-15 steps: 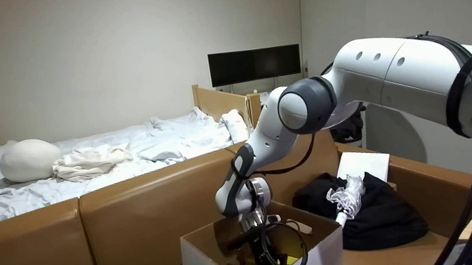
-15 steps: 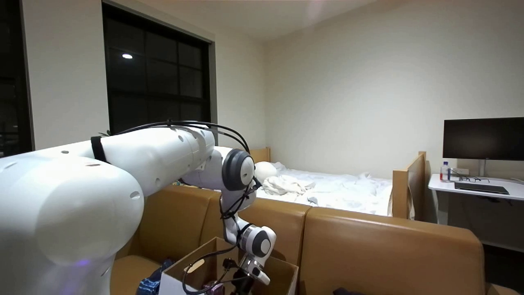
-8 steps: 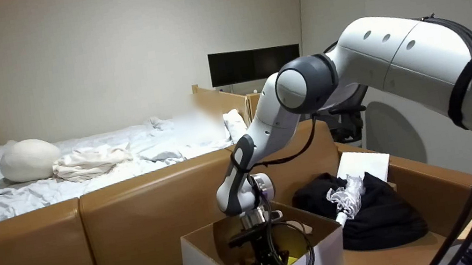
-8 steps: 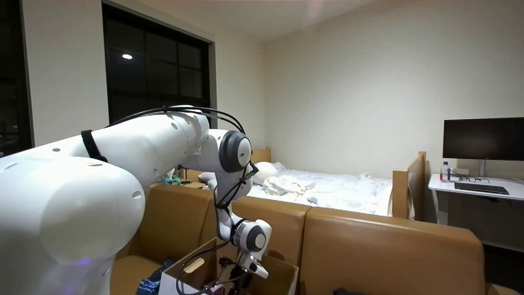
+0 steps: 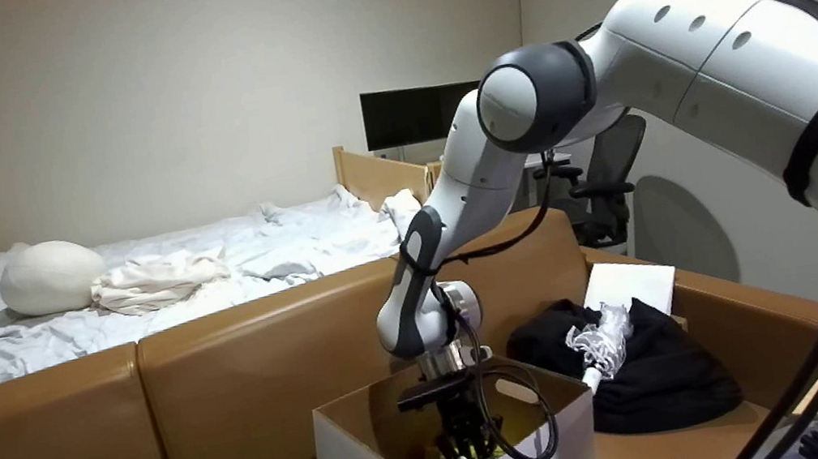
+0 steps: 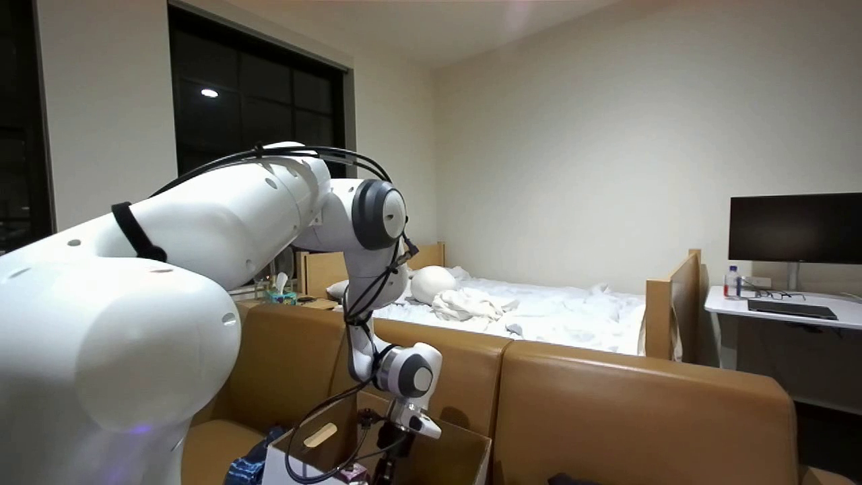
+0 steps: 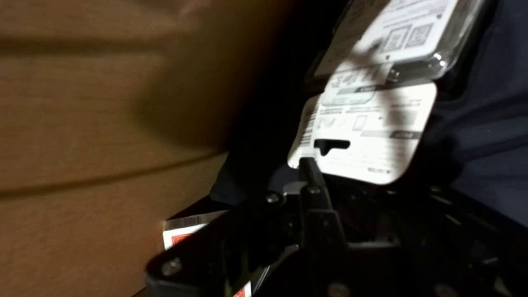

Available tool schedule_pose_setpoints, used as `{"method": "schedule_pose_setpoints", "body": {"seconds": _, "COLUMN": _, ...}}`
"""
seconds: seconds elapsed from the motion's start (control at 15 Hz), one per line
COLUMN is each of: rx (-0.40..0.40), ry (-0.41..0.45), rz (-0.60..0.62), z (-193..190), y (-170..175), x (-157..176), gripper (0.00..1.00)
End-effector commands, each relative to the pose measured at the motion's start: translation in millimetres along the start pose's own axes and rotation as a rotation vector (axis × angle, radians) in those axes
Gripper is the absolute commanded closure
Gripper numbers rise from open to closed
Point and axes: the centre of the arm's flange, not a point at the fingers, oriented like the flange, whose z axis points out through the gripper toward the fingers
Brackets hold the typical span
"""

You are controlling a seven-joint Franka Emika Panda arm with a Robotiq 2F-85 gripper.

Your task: Take the umbrella and the jacket out of the box

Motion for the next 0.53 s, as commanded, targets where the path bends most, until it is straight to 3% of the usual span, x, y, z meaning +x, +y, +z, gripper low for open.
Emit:
{"method": "schedule_pose_setpoints", "body": {"seconds": 0.0, "rx": -0.018, "ry": -0.009, "rz": -0.036, "z": -37.4, "y": 28.5, "x": -19.6, "gripper": 0.98}}
{"method": "schedule_pose_setpoints", "body": {"seconds": 0.47, "rx": -0.050, "ry": -0.045, "rz": -0.034, "z": -65.6, "y": 48.5, "x": -37.6, "gripper": 0.98}}
